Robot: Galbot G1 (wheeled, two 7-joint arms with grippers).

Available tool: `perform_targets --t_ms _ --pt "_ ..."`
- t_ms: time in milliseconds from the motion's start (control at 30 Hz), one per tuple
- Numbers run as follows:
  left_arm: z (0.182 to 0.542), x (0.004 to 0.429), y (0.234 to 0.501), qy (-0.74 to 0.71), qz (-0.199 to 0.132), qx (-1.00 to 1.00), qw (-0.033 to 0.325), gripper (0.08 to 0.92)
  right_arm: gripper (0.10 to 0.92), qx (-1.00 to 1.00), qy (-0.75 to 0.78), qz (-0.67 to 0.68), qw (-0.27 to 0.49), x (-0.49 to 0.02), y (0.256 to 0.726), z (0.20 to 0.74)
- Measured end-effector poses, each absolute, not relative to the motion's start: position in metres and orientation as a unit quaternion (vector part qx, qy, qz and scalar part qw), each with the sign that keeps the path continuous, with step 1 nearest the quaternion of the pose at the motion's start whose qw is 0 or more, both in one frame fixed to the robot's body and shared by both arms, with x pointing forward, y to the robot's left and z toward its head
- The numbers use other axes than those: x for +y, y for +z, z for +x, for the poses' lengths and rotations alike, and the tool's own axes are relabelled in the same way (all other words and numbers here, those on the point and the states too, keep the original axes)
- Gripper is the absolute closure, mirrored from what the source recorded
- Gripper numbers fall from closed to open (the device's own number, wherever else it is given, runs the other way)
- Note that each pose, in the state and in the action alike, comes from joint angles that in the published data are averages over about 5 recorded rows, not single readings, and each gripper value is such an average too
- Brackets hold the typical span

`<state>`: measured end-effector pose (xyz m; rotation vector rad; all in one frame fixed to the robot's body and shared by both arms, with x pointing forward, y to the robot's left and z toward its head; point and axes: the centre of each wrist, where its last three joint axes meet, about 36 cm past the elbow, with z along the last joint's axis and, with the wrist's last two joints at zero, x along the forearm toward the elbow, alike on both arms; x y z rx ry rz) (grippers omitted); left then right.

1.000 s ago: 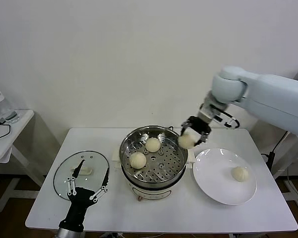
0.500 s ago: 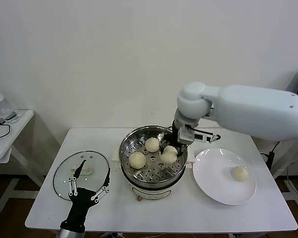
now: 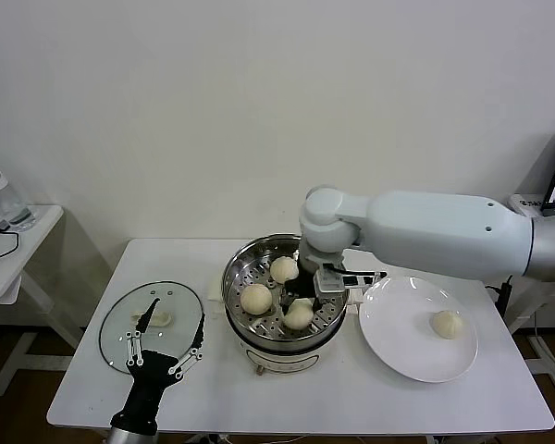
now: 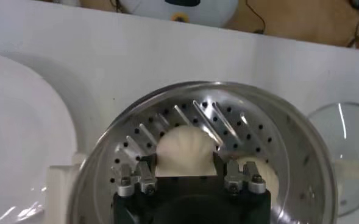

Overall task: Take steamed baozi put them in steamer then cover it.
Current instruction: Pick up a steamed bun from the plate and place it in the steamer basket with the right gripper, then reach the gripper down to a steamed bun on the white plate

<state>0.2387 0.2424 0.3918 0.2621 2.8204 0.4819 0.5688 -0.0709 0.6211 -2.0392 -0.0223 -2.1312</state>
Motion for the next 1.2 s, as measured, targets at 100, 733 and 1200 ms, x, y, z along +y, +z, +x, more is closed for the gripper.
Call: perform_targets --t_ms 100,733,1200 --pt "0.239 0.242 0.392 0.166 0.090 0.973 0.135 0.177 0.357 -0.016 -0.718 -0.688 0.101 -0.066 0.617 0.568" --pt "0.242 0.244 0.393 0.167 0.086 0.972 0.139 0.177 0.199 0.087 -0.734 -0.670 0.068 -0.102 0.666 0.585" --pt "0.243 0.240 0.391 0.168 0.093 0.972 0.136 0.177 0.200 0.445 -0.631 -0.586 -0.244 -0.333 0.672 0.644"
